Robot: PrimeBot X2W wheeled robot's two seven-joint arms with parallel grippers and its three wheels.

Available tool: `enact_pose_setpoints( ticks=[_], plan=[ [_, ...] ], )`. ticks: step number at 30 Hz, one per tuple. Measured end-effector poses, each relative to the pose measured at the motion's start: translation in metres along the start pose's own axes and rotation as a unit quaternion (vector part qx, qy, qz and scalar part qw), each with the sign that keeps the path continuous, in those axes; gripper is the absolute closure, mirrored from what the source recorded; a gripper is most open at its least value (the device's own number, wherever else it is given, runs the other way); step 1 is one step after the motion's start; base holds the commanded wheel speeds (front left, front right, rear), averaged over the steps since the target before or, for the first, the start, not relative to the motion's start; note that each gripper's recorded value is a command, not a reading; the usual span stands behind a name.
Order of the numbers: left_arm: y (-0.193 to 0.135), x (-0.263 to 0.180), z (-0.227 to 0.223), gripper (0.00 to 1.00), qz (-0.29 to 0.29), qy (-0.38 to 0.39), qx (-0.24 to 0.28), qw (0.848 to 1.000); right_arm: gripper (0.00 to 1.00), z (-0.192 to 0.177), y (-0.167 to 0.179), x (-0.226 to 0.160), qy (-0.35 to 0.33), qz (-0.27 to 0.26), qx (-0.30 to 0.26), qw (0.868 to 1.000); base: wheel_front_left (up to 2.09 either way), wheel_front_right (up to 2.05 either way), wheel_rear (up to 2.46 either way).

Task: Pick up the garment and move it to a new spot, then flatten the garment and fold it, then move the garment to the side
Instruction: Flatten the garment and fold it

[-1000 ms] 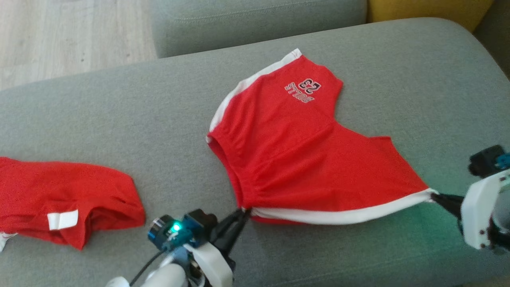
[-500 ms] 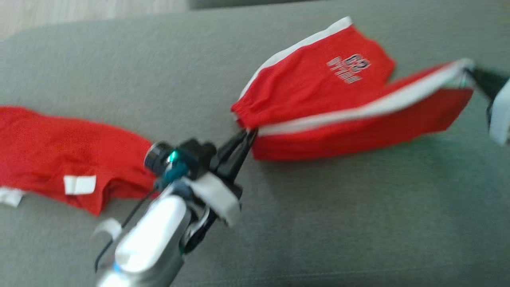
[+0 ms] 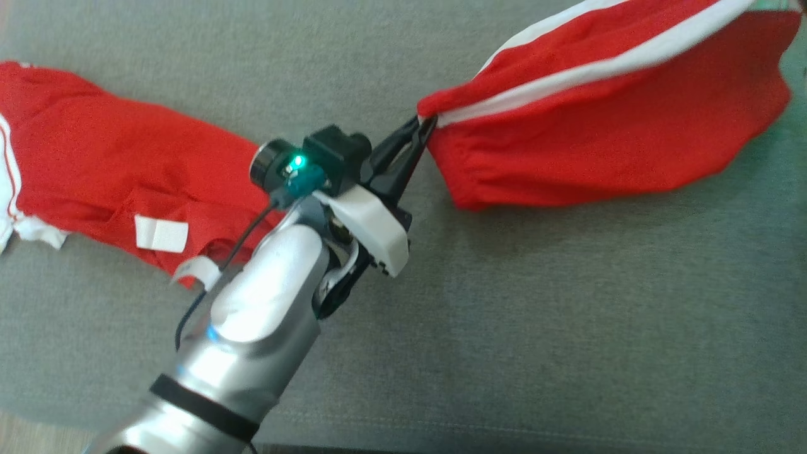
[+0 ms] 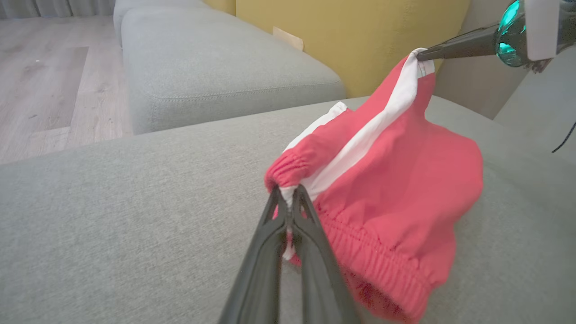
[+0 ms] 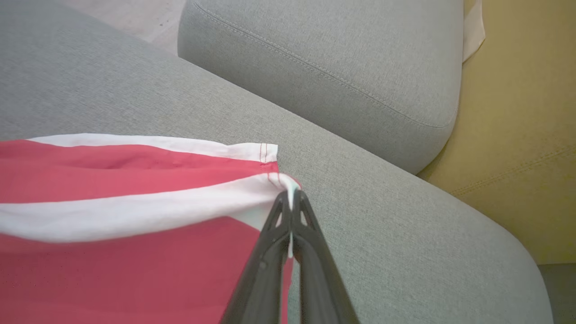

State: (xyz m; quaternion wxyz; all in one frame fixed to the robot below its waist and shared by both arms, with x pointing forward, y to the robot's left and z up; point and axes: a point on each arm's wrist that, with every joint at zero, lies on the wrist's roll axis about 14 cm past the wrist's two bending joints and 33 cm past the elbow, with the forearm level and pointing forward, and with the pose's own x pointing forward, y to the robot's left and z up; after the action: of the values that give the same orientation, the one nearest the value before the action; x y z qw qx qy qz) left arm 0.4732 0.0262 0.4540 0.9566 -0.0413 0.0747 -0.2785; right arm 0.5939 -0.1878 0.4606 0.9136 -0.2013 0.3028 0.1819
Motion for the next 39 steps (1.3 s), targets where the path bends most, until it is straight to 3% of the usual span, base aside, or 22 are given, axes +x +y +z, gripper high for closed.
enact_pose_setpoints(
  ticks=[9,21,22,23,24,33,39],
  plan=[
    [0.021,0.012,-0.024,1.0,0.013,0.026,-0.004,1.0,1.0,-0.005,0.005,0.047,0.015,0.007,-0.005,1.0,0.0,0.0,0.0],
    [0.029,0.027,-0.035,1.0,0.011,0.035,-0.016,0.999,1.0,-0.005,0.005,0.078,0.007,0.006,-0.013,1.0,0.0,0.0,0.0],
    [0.029,0.028,-0.035,0.95,0.011,0.036,-0.016,0.999,0.69,-0.002,0.005,0.08,0.0,0.006,-0.012,1.0,0.0,0.0,0.0],
    [0.03,0.028,-0.037,0.59,0.012,0.038,-0.017,0.999,0.0,0.0,0.006,0.083,-0.006,0.006,-0.011,1.0,0.0,0.0,0.0],
    [0.03,0.029,-0.038,0.02,0.012,0.039,-0.017,0.999,0.0,0.002,0.007,0.085,-0.011,0.007,-0.006,1.0,0.0,0.0,0.0],
    [0.032,0.033,-0.028,0.0,0.027,0.028,-0.012,0.999,0.0,0.019,-0.005,0.073,-0.081,-0.014,0.017,0.996,0.0,0.0,0.0],
    [0.044,0.026,0.002,0.0,0.069,-0.015,-0.022,0.997,0.0,0.059,-0.009,0.035,-0.2,-0.022,0.095,0.975,0.0,0.0,0.0]
  ],
)
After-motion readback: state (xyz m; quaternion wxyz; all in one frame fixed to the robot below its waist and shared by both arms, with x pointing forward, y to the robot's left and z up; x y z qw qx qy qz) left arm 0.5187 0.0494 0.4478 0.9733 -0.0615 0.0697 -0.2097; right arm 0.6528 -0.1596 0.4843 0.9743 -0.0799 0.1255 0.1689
